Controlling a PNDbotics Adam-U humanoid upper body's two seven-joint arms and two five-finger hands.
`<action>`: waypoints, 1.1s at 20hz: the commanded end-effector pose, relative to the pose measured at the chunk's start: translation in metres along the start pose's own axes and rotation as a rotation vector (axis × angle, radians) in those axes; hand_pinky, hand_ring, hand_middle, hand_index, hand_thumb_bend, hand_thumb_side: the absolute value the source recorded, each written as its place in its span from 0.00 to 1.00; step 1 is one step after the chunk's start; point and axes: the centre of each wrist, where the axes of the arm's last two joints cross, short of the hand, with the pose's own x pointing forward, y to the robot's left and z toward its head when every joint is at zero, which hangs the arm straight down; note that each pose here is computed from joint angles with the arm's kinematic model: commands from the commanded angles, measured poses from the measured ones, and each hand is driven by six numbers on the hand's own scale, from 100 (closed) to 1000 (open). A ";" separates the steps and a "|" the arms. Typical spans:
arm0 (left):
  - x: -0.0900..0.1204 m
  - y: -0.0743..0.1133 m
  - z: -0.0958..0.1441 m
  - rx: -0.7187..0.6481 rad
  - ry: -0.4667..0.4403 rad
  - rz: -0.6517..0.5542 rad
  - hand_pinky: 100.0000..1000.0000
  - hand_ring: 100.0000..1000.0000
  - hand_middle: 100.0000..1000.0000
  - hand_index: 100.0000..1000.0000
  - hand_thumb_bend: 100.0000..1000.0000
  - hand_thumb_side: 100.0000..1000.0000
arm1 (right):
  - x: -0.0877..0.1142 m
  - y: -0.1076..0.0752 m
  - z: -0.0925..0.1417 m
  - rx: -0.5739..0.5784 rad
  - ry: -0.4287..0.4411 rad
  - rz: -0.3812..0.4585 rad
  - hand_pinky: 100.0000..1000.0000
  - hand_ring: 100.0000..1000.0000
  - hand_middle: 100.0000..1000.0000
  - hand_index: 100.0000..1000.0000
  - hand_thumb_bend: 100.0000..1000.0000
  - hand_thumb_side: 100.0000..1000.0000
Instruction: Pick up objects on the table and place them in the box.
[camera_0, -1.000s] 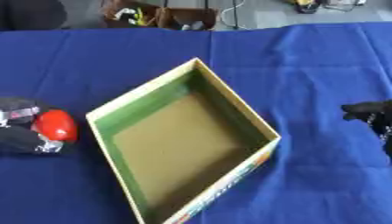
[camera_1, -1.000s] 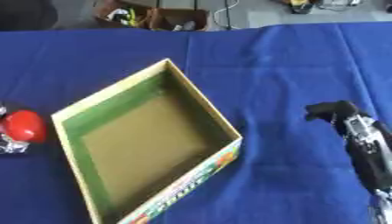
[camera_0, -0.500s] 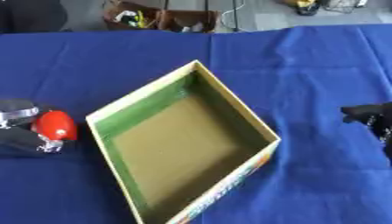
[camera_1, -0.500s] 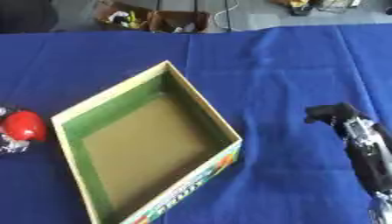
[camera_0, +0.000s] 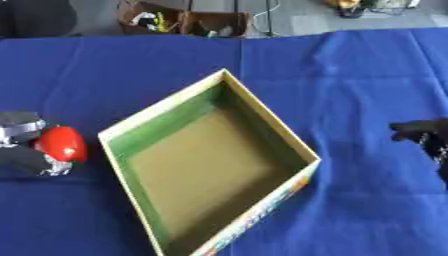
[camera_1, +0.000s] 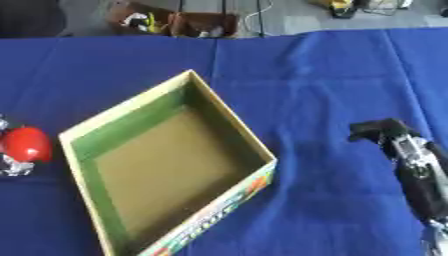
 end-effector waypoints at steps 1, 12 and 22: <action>-0.002 0.015 0.009 0.068 0.028 -0.019 0.18 0.39 0.47 0.72 0.00 0.32 | 0.004 -0.002 0.000 0.002 -0.007 0.017 0.90 0.81 0.52 0.67 0.00 1.00; 0.000 0.025 0.015 0.166 0.066 0.013 0.13 0.35 0.42 0.64 0.00 0.22 | 0.004 -0.002 0.000 0.003 -0.003 0.017 0.90 0.81 0.52 0.67 0.00 1.00; 0.034 0.072 0.058 0.378 -0.075 0.032 0.09 0.28 0.38 0.59 0.00 0.23 | 0.003 -0.005 0.001 -0.011 0.002 0.022 0.90 0.81 0.52 0.67 0.00 1.00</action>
